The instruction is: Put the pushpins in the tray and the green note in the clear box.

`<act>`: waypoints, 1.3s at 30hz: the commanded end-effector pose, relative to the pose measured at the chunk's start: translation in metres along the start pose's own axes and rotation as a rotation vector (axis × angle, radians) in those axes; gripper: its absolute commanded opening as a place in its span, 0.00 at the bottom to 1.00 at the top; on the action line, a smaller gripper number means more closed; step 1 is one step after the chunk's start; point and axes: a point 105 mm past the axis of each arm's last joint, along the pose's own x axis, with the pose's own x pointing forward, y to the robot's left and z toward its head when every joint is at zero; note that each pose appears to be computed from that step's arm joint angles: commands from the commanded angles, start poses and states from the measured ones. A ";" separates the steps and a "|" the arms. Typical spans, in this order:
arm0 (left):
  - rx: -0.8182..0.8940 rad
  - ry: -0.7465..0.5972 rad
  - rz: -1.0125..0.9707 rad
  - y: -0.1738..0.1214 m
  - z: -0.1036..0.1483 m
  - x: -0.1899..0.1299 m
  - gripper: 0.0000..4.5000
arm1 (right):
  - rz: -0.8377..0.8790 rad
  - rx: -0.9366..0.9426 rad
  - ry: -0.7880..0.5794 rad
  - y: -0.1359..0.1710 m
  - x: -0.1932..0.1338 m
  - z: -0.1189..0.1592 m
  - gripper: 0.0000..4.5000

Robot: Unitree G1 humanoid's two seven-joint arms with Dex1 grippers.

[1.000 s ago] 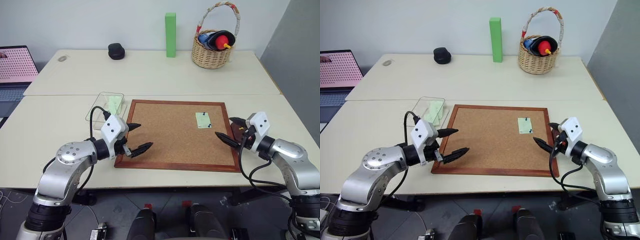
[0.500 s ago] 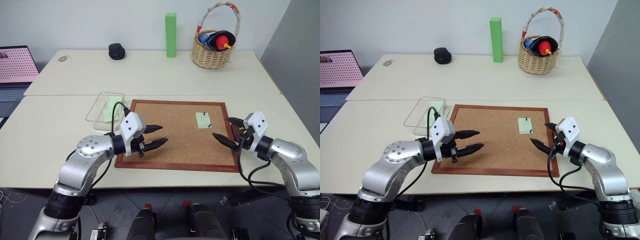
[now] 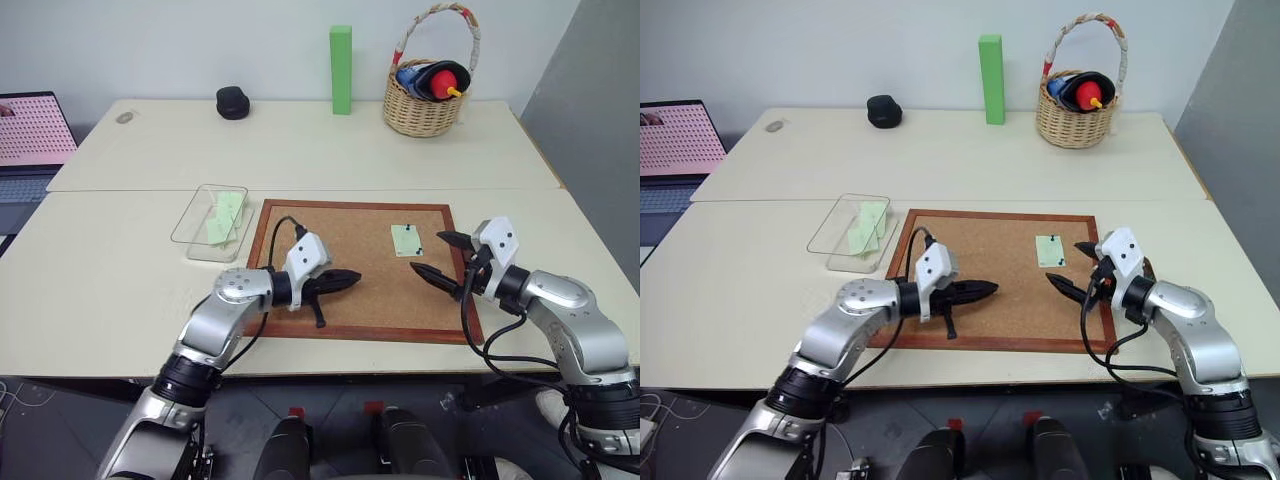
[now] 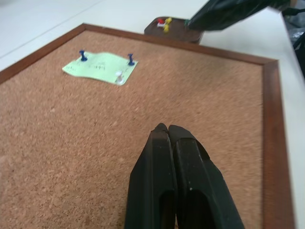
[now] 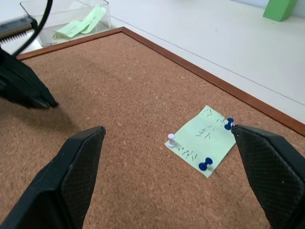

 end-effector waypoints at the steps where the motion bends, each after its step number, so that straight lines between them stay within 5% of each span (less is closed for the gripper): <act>1: 0.002 0.012 -0.001 0.001 -0.008 0.008 0.00 | 0.000 0.014 -0.009 -0.003 0.013 0.011 1.00; 18: -0.043 0.049 0.010 -0.007 -0.028 0.005 0.00 | -0.112 0.052 0.037 -0.060 0.074 0.005 1.00; 22: -0.041 0.052 0.014 -0.007 -0.028 0.003 0.00 | -0.131 0.062 0.055 -0.065 0.079 -0.002 0.90; 39: -0.036 0.062 0.009 -0.007 -0.028 0.004 0.00 | -0.165 0.103 0.053 -0.072 0.081 -0.010 0.12</act>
